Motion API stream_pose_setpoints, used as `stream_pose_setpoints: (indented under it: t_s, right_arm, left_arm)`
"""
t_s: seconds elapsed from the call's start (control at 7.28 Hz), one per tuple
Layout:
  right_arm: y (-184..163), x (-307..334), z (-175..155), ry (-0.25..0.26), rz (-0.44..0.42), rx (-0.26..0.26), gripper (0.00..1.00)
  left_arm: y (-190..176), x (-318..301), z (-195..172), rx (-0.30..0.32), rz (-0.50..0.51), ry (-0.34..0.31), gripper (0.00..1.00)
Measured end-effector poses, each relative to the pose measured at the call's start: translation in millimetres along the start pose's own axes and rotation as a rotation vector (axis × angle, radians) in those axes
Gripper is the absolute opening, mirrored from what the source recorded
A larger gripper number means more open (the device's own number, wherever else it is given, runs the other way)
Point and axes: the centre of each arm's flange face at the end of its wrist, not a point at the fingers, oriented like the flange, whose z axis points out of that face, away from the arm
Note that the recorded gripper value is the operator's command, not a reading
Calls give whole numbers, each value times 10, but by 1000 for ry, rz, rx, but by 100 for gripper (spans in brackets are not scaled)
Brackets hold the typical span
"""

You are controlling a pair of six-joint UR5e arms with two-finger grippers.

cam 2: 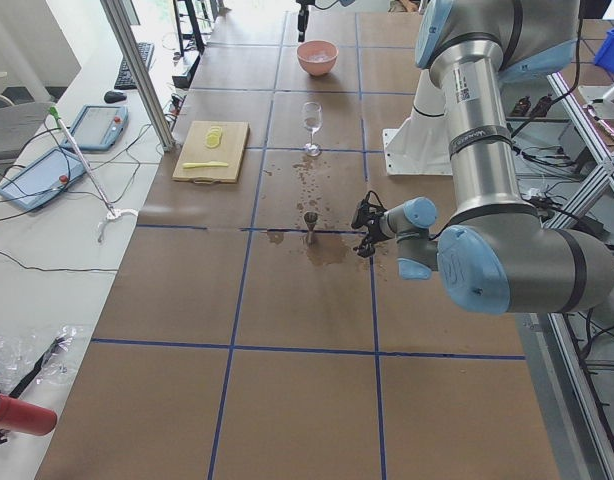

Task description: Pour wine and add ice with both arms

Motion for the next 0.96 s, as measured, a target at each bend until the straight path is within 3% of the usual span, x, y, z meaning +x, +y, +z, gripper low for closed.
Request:
stream_pose_setpoints:
  t_s: [0.27, 0.55, 0.96]
  right_arm:
    - [65, -200, 71, -20, -26, -18, 0]
    - [146, -527, 169, -50, -27, -40, 0]
    - [167, -1095, 318, -47, -34, -72, 0]
  left_arm:
    - [-18, 298, -209, -128, -66, 59, 100]
    - [-106, 705, -386, -236, -130, 49, 100]
    - [-250, 809, -509, -286, -167, 49, 100]
